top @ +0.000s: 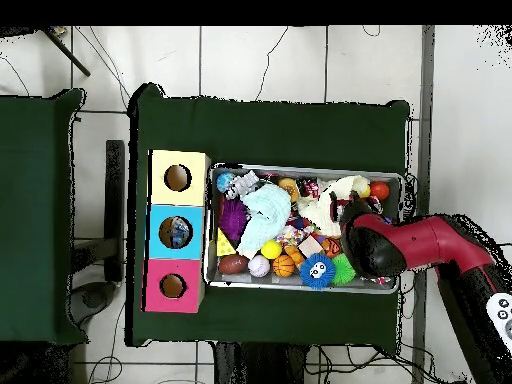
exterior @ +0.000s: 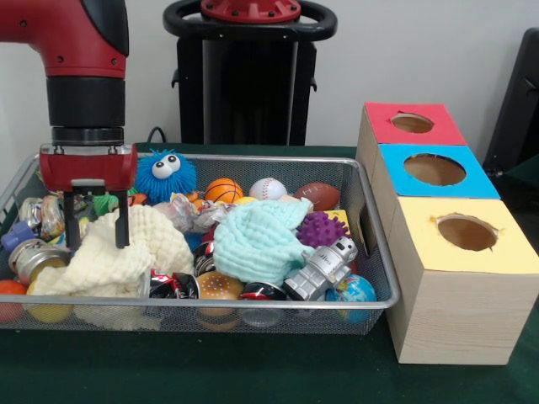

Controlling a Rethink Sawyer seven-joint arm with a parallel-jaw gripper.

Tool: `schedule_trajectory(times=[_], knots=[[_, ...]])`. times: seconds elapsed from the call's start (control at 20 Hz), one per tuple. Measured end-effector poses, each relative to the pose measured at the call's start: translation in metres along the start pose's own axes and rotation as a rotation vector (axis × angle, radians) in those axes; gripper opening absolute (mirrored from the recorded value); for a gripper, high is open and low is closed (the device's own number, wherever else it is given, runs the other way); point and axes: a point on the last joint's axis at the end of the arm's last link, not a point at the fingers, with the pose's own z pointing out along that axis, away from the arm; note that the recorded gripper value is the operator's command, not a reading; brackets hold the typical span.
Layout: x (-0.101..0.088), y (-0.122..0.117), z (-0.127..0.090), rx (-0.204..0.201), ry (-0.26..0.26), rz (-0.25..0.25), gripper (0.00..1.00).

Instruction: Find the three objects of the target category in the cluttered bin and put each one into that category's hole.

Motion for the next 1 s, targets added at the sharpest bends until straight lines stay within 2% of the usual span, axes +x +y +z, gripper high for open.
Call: schedule_trajectory(times=[0.4, 0.45, 1.0], knots=[[0.0059, 0.0049, 0.0073, -0.016, 0.007, 0.009, 1.00], [0.0057, 0.0050, 0.0073, -0.016, 0.007, 0.009, 0.00], [0.0055, 0.0056, 0.0074, -0.016, 0.007, 0.008, 0.00]])
